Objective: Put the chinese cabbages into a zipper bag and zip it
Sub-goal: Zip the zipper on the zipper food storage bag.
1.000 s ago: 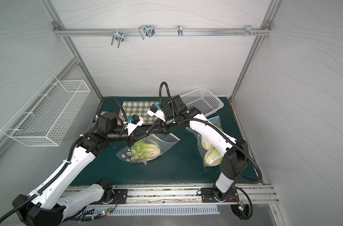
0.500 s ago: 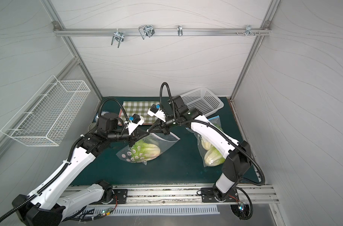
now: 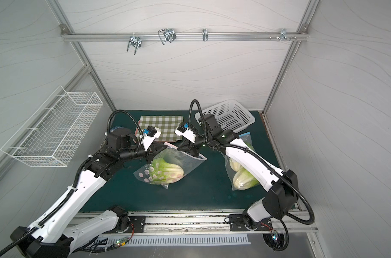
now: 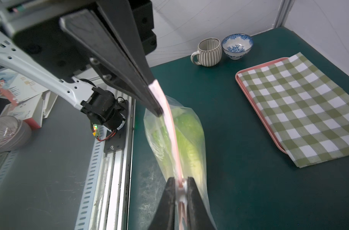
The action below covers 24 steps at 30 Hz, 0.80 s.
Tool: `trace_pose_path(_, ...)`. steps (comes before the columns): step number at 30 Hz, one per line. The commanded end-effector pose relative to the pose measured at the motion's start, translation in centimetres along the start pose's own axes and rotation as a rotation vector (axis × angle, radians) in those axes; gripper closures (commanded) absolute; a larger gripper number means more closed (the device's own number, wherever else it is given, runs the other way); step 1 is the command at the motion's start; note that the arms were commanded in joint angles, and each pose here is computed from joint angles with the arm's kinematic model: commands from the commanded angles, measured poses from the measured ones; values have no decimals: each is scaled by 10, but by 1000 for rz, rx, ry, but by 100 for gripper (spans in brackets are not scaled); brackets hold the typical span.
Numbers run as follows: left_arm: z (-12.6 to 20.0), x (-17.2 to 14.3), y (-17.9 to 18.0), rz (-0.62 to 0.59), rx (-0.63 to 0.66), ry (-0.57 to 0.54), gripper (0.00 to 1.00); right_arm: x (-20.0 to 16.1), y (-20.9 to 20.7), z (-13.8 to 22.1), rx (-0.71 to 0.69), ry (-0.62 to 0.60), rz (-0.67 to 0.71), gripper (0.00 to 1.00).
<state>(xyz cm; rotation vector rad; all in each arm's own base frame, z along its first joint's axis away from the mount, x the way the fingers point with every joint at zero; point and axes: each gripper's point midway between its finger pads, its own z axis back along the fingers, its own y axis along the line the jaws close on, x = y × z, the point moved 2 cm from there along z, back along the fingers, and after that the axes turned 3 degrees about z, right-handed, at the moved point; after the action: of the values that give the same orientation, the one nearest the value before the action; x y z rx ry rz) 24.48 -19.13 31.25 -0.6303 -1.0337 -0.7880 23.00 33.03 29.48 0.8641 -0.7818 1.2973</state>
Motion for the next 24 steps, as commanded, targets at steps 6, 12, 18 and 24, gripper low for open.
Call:
trace_pose_path(6,35,44,17,-17,161,-128,100,-42,-35,20,-218,89,-100,100)
trace_pose_path(12,38,30,44,89,257,-103,100,-67,-43,31,-284,133,-141,100)
trace_pose_path(18,38,22,55,125,308,-79,100,-78,-53,33,-329,186,-145,100)
trace_pose_path(24,44,20,63,128,361,-66,100,-86,-55,32,-347,197,-154,100)
